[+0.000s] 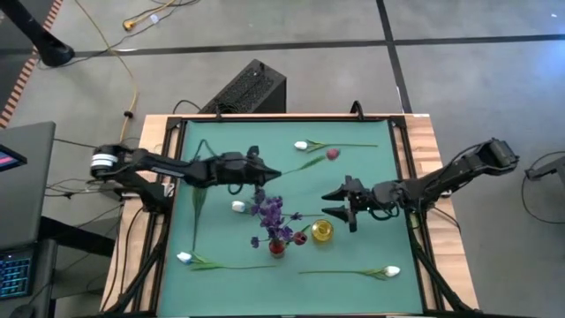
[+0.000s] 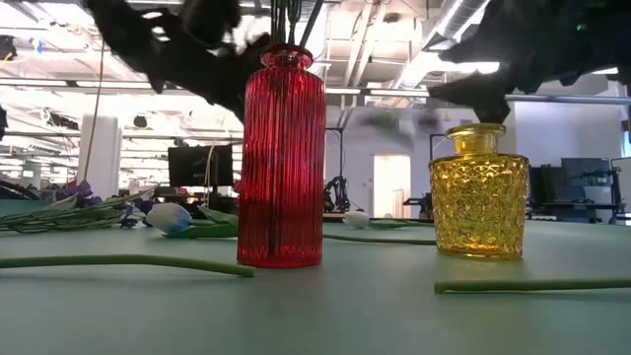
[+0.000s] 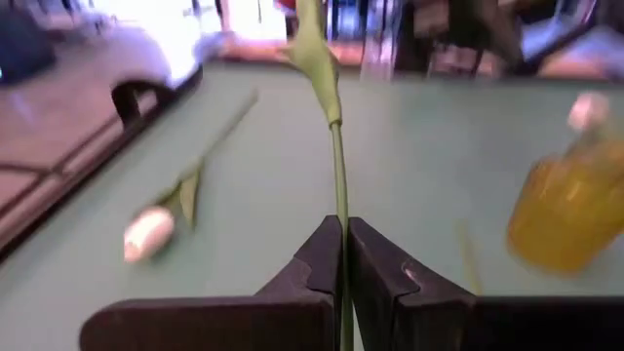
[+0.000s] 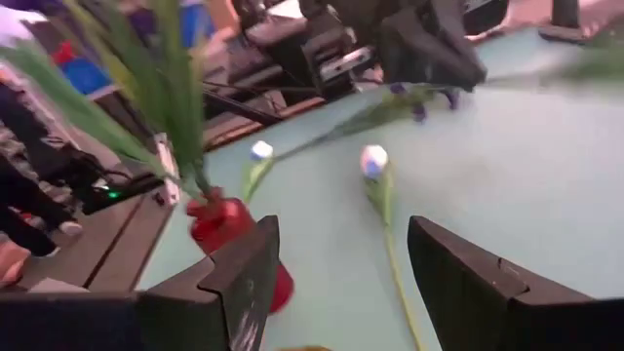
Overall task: Sort flowers into vase by color
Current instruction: Put the red flower into the red flower vase
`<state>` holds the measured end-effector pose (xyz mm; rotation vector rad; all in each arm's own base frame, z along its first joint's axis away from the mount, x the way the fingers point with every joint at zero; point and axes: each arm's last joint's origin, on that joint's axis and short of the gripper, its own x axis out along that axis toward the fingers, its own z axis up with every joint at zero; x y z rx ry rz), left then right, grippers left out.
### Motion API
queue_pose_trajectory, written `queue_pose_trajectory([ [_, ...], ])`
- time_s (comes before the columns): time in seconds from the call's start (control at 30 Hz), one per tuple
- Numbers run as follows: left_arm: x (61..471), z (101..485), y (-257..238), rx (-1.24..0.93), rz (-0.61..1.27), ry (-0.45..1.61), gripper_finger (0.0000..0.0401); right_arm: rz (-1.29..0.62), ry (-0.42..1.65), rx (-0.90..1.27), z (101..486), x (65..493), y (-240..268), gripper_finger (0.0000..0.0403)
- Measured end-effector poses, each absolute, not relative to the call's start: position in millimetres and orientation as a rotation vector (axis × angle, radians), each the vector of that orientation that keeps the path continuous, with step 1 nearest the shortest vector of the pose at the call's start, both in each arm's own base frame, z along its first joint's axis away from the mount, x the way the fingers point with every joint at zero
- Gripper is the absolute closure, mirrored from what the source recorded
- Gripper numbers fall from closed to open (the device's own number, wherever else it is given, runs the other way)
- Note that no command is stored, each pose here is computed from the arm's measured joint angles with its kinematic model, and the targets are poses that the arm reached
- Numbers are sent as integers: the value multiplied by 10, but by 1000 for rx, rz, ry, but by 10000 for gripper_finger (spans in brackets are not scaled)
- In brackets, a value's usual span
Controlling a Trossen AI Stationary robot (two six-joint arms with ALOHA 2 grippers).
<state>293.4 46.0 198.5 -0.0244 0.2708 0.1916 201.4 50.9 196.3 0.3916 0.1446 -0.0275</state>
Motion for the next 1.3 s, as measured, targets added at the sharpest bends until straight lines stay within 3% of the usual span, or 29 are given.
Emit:
queue_pose_trajectory([
  [0.17, 2798, 2008, 432, -73, 167, 152, 401, -40, 106, 369, 1926, 2066, 613, 148],
  [0.4, 2882, 2006, 419, -129, 80, 80, 401, -243, 114, 319, 1846, 2364, 505, 148],
  [0.63, 3120, 1979, 398, -159, -19, 96, 401, -232, 138, 291, 1867, 2674, 323, 148],
  [1.3, 3222, 2062, 360, -134, -29, 65, 401, -167, -30, 250, 2006, 2757, 171, 148],
])
